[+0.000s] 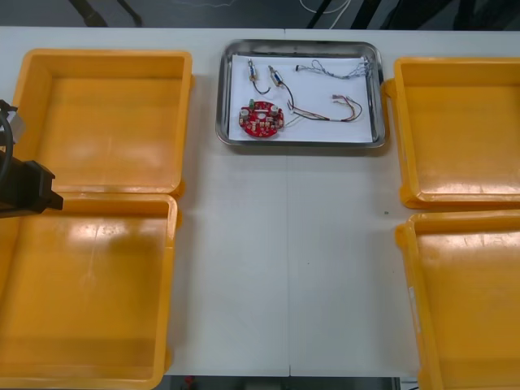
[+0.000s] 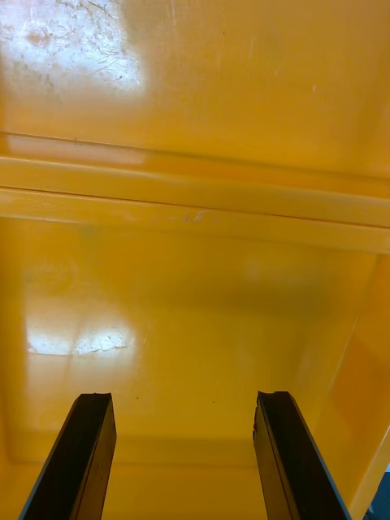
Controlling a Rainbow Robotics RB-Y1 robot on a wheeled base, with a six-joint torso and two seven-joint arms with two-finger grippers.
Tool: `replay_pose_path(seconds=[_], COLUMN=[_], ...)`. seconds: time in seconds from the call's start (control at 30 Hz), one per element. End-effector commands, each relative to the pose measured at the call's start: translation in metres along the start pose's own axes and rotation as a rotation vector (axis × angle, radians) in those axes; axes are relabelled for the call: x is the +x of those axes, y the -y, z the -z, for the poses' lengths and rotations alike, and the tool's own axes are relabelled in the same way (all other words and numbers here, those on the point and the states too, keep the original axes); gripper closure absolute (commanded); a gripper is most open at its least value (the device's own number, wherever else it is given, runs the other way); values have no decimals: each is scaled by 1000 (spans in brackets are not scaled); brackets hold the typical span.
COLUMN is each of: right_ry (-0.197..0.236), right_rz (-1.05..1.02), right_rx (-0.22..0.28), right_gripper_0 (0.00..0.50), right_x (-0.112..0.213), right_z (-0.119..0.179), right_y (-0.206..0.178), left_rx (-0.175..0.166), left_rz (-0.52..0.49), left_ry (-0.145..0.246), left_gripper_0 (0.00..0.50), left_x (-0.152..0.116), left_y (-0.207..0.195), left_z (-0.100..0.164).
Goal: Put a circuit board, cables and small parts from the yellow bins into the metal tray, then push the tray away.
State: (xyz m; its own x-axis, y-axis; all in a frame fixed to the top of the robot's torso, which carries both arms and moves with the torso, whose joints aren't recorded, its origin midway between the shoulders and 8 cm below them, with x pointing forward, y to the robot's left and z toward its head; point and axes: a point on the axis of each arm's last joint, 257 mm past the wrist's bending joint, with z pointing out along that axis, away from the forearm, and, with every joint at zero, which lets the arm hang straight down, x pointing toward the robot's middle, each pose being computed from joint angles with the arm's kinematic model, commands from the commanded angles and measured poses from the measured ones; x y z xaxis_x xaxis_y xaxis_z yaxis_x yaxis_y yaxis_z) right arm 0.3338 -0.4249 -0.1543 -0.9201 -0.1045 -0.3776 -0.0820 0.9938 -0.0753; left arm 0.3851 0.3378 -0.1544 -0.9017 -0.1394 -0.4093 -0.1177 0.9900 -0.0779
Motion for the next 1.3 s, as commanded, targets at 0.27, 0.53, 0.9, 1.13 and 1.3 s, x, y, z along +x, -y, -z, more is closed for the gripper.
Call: replay_pose_path(seconds=[0.27, 0.53, 0.9, 1.13, 1.3], right_ry=[67, 101, 85, 85, 85], right_rz=[-42, -56, -68, -68, -68], right_rx=[6, -8, 3, 3, 3], right_gripper_0=[0, 0, 0, 0, 0], right_x=[-11, -20, -16, -16, -16], right_z=[13, 14, 12, 12, 12], right_y=[2, -2, 0, 0, 0], left_rx=[-2, -2, -2, -2, -2], left_rz=[-46, -46, -46, -46, -46], left_ry=[27, 27, 27, 27, 27], left_gripper_0=[0, 0, 0, 0, 0], left_x=[-2, -2, -2, -2, -2], left_y=[-1, -1, -1, -1, -1], left_z=[6, 6, 6, 6, 6])
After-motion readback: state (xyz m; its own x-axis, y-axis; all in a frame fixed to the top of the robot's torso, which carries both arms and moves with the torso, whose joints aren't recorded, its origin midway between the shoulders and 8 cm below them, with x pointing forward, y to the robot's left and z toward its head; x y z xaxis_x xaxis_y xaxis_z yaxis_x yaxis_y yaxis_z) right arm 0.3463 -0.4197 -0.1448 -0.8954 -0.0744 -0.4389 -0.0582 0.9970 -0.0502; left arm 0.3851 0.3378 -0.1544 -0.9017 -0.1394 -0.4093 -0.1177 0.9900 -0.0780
